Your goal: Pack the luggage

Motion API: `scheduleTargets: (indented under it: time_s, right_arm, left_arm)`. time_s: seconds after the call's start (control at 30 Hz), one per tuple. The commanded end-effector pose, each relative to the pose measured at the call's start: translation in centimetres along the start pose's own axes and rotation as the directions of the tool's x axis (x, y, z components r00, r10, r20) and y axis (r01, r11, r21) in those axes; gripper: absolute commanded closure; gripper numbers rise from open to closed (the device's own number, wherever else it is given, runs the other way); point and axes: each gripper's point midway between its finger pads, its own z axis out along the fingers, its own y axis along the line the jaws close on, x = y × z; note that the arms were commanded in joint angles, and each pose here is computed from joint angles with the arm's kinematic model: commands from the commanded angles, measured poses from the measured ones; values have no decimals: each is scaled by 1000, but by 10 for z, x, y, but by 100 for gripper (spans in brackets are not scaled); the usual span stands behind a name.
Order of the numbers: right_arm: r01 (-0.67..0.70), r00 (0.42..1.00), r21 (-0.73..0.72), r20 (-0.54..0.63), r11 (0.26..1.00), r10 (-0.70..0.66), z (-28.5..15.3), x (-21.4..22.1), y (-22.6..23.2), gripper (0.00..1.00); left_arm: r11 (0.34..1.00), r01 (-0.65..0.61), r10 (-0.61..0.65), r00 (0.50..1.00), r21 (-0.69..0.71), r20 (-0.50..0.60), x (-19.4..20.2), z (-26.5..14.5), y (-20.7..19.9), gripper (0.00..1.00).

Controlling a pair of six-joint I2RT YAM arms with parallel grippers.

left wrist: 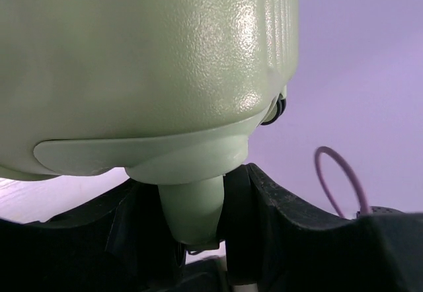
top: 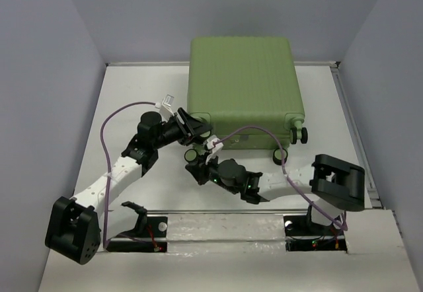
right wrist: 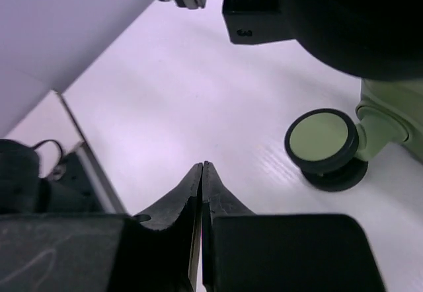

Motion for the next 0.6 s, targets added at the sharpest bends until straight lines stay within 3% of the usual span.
scheduleTargets:
  time_s: [0.0,0.2,0.23,0.27,0.33,0.37,0.47,0.57]
  right_arm:
    - [-56,989,44,138,997,49,-39,-48,-8,93]
    - [-127,980,160,173,979,99,-100,-62,-54,93]
    - [-126,983,216,159,968,93,-101,-63,-68,89]
    - [-120,990,271,100,955,96,-102,-54,-79,77]
    - [-146,988,333,88,931,123,-102,-51,-100,67]
    - [-147,989,358,78,922,127,-102,-46,-110,56]
    - [-139,990,424,87,895,113,-101,-48,-134,46]
    - [-109,994,465,76,878,83,-95,-50,-149,45]
  left_arm:
    - [824,-395,334,917,406,216,-21,-51,-156,94]
    - [855,-340,284,939,391,194,-16,-41,-126,94]
    - [855,-342,284,938,390,201,-17,-40,-126,94]
    - [856,-347,288,936,384,204,-17,-39,-124,94]
    - [856,-349,291,935,381,202,-18,-38,-123,94]
    - [855,-350,292,935,383,201,-17,-38,-123,94]
    - [853,-357,298,932,381,206,-17,-39,-122,94]
    - [853,-359,302,931,378,204,-15,-39,-120,94]
